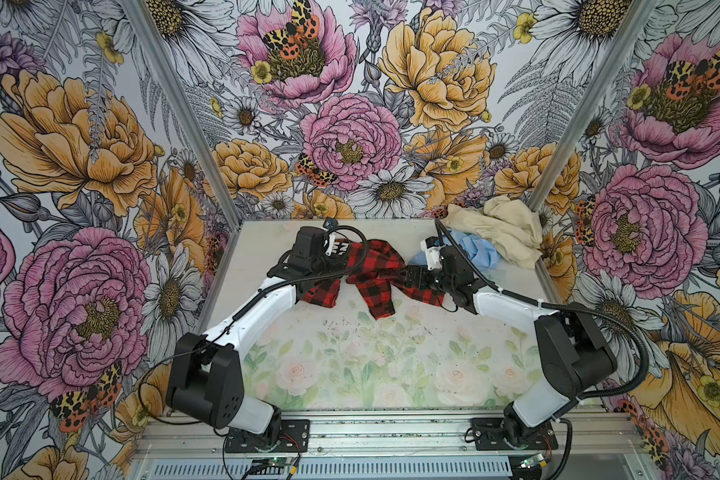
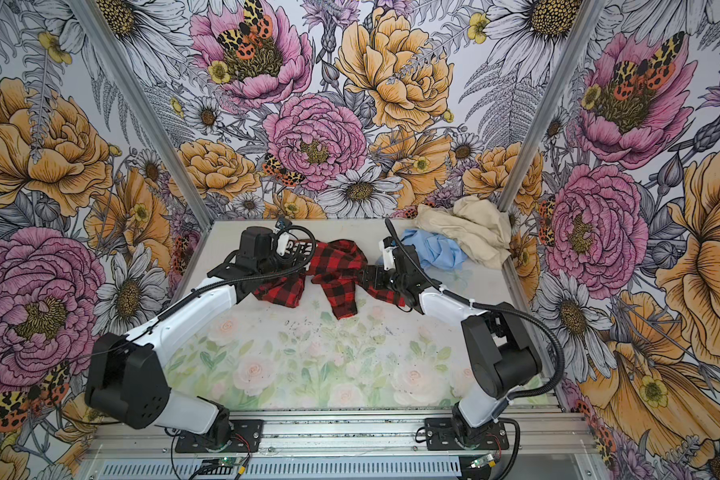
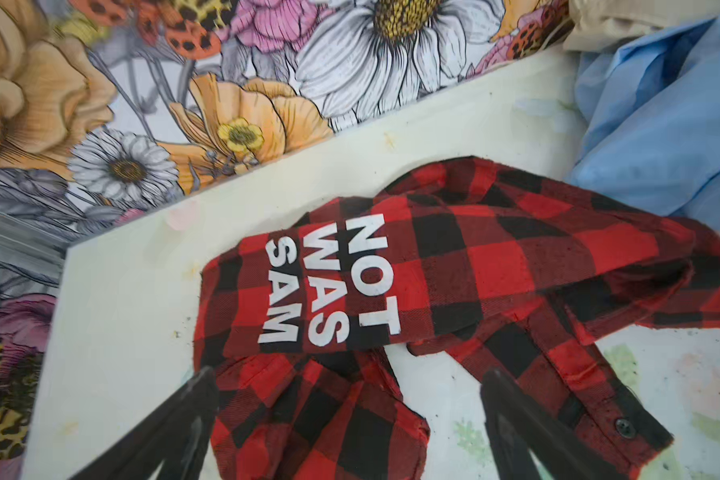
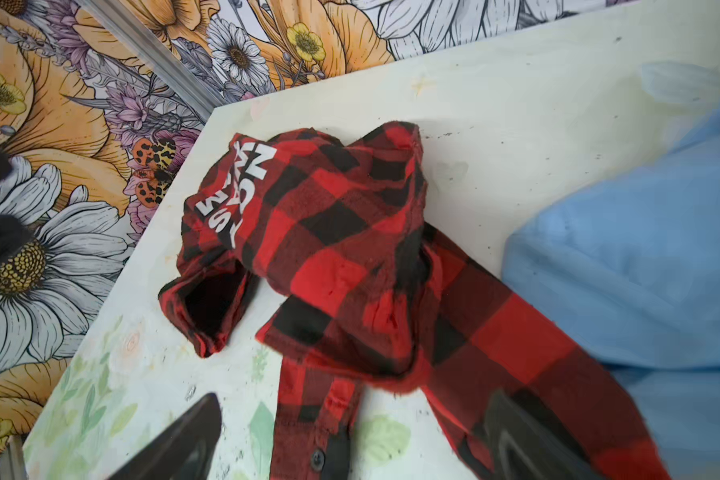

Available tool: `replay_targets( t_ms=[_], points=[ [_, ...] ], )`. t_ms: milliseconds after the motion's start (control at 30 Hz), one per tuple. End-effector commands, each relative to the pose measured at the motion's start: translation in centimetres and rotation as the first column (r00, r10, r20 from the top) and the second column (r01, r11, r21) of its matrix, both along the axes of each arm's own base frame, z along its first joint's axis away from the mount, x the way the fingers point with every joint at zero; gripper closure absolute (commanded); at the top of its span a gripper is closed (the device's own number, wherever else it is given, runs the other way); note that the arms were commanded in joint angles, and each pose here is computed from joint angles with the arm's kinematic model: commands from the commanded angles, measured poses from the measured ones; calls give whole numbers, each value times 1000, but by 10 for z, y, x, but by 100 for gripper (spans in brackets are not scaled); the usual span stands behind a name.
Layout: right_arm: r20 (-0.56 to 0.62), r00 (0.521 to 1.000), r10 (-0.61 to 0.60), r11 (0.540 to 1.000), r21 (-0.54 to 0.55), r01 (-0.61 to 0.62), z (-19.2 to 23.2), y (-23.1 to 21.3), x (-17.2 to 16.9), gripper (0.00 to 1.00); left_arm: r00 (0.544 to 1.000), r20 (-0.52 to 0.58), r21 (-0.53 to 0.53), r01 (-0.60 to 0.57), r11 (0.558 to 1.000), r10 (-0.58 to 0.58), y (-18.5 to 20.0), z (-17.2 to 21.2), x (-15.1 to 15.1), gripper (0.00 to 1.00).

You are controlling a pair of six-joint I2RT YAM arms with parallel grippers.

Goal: Pick out a specific cloth from the pile
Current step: 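Grasp the printed back of the shirt with the left gripper while the right gripper holds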

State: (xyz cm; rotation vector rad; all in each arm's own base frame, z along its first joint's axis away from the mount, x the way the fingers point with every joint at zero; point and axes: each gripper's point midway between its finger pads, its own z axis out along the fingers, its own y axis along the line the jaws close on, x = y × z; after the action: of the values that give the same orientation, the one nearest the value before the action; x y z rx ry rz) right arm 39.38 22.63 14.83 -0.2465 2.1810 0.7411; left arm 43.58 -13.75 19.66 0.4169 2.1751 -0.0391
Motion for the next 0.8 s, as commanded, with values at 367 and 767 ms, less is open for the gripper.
replay_targets(
  t_ms=[367,767],
  points=[
    [312,922,230,972,-27,-233,16,42,-55,1,957,-274,-39,-110,993,95,-10,-91,83,1],
    [293,930,222,975,-60,-214,10,39,-52,1,921,-376,-117,-154,981,99,-25,-135,93,64]
  ],
)
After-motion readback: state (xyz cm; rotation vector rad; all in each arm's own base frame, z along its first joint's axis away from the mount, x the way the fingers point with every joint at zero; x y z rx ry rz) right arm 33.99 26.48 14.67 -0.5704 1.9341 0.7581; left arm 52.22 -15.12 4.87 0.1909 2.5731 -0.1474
